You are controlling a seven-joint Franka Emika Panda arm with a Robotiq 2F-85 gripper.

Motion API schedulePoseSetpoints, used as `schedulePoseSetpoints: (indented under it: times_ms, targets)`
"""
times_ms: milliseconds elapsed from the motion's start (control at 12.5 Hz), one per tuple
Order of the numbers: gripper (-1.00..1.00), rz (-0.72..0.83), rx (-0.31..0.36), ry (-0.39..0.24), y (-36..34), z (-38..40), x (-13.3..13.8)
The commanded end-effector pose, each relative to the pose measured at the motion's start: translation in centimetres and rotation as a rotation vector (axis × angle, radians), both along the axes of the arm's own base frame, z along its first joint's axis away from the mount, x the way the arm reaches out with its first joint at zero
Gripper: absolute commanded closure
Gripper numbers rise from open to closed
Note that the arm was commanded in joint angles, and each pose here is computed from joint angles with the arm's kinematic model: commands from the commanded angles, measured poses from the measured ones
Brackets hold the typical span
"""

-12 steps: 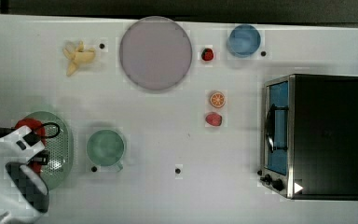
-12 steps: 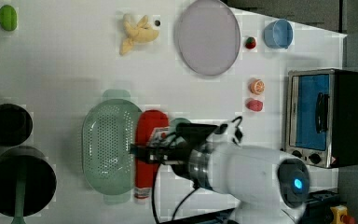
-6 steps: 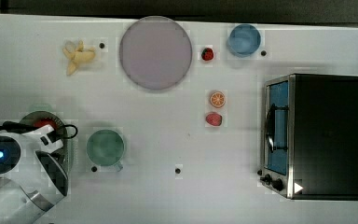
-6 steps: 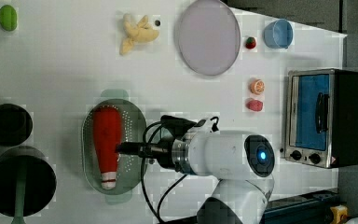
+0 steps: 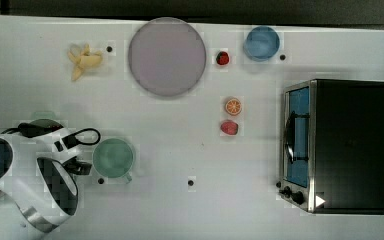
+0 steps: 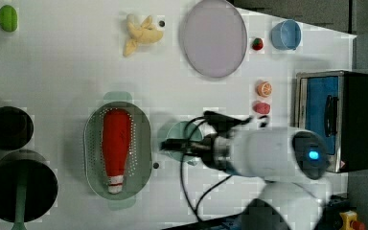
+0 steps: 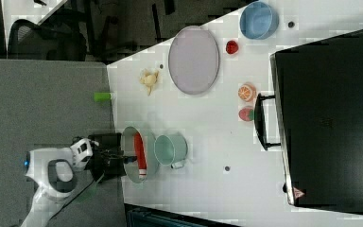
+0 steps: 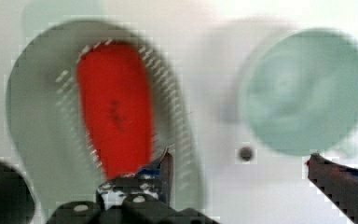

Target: Pick Ketchup from the table and place it in strainer.

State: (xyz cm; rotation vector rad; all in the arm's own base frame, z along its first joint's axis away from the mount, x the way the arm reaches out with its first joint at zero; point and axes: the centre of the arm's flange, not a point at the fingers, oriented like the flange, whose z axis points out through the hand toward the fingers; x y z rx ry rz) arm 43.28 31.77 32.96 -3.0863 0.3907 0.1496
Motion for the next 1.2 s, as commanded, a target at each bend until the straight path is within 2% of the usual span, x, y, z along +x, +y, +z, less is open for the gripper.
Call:
schedulePoseSetpoints:
  times_ms: [80,320,480,800,1120,1200]
  targets:
    - [-1.0,-0.222,-0.048,-0.096,-7.5,6.1,4.2]
    - [-1.0,-0.419,-0.096,-0.166,-17.3,12.0,6.2]
    - [-1.0,-0.544,-0.115,-0.178,-23.4,15.6,5.9]
    - [-1.0,-0.698,-0.104,-0.133,-30.5,21.2,5.0]
    - [-1.0,-0.711,-0.105,-0.046,-31.0,25.4,4.1]
    - [-1.0,-0.712,-0.103,-0.048,-31.0,26.1,4.0]
